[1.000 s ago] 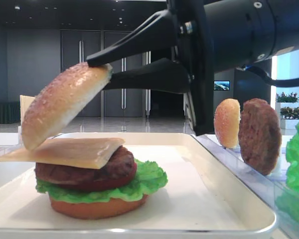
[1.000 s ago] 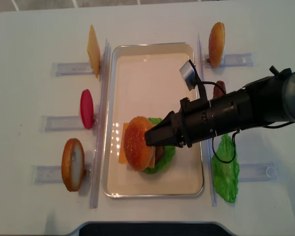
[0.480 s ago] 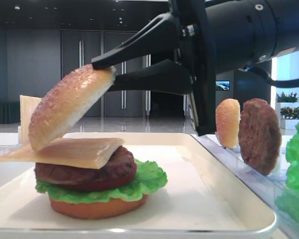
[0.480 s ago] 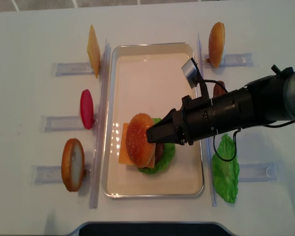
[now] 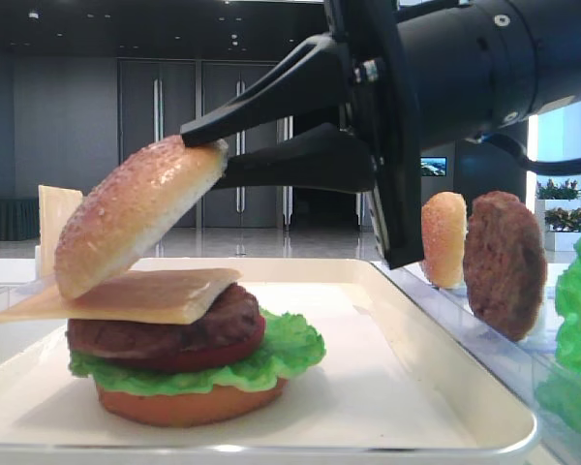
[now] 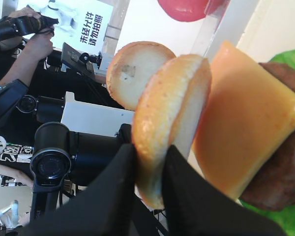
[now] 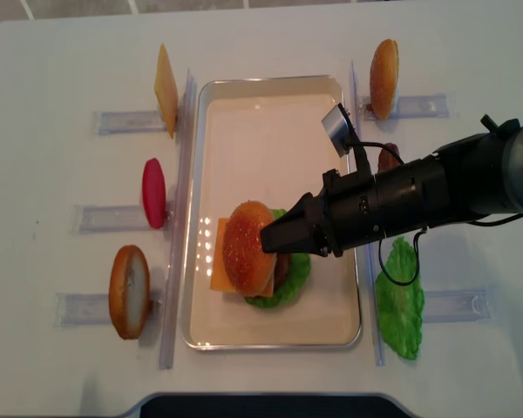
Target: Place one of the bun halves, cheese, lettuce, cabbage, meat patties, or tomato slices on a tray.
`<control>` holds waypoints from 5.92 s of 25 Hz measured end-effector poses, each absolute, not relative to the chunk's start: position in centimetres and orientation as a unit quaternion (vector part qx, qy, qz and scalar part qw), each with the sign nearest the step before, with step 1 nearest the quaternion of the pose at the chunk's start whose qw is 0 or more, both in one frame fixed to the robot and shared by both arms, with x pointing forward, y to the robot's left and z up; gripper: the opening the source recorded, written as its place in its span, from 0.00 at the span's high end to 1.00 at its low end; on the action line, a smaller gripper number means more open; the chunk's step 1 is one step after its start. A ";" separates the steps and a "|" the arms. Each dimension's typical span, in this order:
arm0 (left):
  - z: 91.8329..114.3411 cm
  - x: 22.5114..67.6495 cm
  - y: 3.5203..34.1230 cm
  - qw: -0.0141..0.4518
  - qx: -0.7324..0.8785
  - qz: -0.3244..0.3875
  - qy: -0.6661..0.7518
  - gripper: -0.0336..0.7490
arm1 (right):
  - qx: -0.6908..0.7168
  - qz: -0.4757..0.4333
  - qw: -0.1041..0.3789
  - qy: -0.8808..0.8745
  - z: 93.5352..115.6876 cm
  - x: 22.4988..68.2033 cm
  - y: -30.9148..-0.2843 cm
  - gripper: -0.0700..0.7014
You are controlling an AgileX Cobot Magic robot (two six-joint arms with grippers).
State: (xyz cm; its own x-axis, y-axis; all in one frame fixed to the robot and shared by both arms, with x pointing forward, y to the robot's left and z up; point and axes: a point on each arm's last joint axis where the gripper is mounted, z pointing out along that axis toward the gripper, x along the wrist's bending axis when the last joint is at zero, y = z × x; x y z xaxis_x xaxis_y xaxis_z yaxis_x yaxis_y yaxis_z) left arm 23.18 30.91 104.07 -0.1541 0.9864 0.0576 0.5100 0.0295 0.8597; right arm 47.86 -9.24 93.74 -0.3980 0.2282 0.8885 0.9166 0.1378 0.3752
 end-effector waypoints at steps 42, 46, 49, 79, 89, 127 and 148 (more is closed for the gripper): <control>104.1 23.2 30.9 0.303 0.575 0.393 0.650 0.96 | -0.511 -0.375 -0.044 -0.772 103.6 46.9 -22.7 0.41; 104.1 23.2 30.9 0.303 0.575 0.393 0.650 0.96 | -0.588 -0.311 -0.091 -0.741 103.5 46.7 -26.7 0.41; 104.1 23.2 30.9 0.303 0.575 0.393 0.650 0.96 | -0.630 -0.264 -0.108 -0.722 103.4 46.3 -28.7 0.41; 104.1 23.2 30.9 0.303 0.575 0.393 0.650 0.96 | -0.639 -0.289 -0.260 -0.663 105.2 29.7 -29.4 0.41; 104.1 23.2 30.9 0.303 0.575 0.393 0.650 0.96 | -0.606 -0.369 -0.330 -0.623 106.2 25.9 -29.7 0.41; 104.1 23.2 30.9 0.303 0.575 0.393 0.650 0.96 | -0.612 -0.371 -0.326 -0.619 104.6 23.0 -29.8 0.41; 104.1 23.2 30.9 0.303 0.575 0.393 0.650 0.96 | -0.612 -0.371 -0.326 -0.618 104.6 23.0 -29.8 0.41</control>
State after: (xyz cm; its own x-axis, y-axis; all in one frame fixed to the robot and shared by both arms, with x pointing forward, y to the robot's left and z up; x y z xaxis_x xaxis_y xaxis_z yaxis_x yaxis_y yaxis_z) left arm 23.18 30.91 104.07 -0.1541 0.9864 0.0576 0.5100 0.0295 0.8597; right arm 22.97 -29.82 104.62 -0.0398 0.9979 0.0507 0.5153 -0.0230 0.8567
